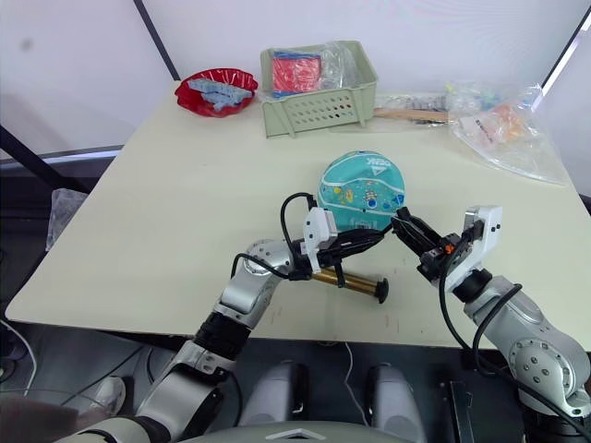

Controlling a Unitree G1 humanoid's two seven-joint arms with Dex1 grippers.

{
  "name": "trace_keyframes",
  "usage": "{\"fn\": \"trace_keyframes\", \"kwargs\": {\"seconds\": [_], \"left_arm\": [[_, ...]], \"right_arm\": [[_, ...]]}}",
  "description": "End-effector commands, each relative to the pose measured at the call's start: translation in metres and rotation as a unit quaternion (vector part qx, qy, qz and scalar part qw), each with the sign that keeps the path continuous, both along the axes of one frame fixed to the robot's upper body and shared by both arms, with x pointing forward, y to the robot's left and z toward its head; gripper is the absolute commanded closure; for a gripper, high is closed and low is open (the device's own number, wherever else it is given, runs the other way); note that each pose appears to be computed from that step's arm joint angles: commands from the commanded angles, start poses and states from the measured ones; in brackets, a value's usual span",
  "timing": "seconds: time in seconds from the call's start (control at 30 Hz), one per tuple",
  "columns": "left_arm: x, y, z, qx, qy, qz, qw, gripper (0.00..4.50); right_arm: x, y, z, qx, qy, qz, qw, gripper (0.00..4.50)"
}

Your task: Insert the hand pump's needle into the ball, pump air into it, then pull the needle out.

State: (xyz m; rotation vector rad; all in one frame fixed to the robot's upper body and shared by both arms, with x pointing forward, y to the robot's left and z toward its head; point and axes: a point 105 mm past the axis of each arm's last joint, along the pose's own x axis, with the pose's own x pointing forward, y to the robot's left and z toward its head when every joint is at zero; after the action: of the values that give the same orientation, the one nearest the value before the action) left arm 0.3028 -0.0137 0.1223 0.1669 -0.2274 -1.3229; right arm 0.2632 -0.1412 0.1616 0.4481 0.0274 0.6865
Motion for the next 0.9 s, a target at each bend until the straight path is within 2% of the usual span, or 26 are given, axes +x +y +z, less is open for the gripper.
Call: {"fn": "trace_keyframes", "kwargs": {"seconds": [0.03, 0.17, 0.3, 0.33, 0.43, 0.53, 0.57, 0.73, 0.9], "left_arm": [[-0.003, -0.001, 0.004, -0.011, -0.01, -0.006, 1.0, 4.5], [-0.004, 0.0, 0.001, -0.007, 0.002, -0.016, 1.0, 4.5], [-0.003, 0.003, 0.003, -0.008, 0.006, -0.015, 1.0, 3.21], [-0.003, 0.004, 0.004, -0.008, 0.006, -0.016, 1.0, 2.64], [-0.003, 0.008, 0.008, -0.008, 0.003, -0.02, 1.0, 1.61], [-0.004, 0.012, 0.015, -0.009, -0.008, -0.022, 1.0, 0.23], [-0.004, 0.014, 0.018, -0.009, -0.011, -0.022, 1.0, 0.04], [0.001, 0.029, 0.039, -0.018, -0.028, 0.006, 0.999, 0.04], [0.012, 0.048, 0.055, -0.024, -0.027, 0.057, 0.998, 0.04]], "right_arm": [[0.001, -0.009, 0.011, -0.002, -0.028, -0.018, 0.999, 4.15], [0.001, -0.009, 0.012, -0.005, -0.031, -0.018, 0.999, 4.15], [-0.003, -0.007, 0.009, -0.018, -0.029, 0.0, 0.999, 4.15], [-0.004, -0.007, 0.008, -0.02, -0.029, 0.003, 0.999, 4.15], [-0.009, -0.007, 0.009, -0.028, -0.039, 0.021, 0.999, 4.15], [-0.014, -0.01, 0.01, -0.062, -0.066, 0.041, 0.995, 4.15], [-0.015, -0.011, 0.01, -0.078, -0.075, 0.045, 0.993, 4.15], [-0.015, -0.028, 0.011, -0.14, -0.136, 0.036, 0.98, 4.15], [-0.021, -0.045, 0.003, -0.2, -0.163, 0.044, 0.965, 4.15]]}}
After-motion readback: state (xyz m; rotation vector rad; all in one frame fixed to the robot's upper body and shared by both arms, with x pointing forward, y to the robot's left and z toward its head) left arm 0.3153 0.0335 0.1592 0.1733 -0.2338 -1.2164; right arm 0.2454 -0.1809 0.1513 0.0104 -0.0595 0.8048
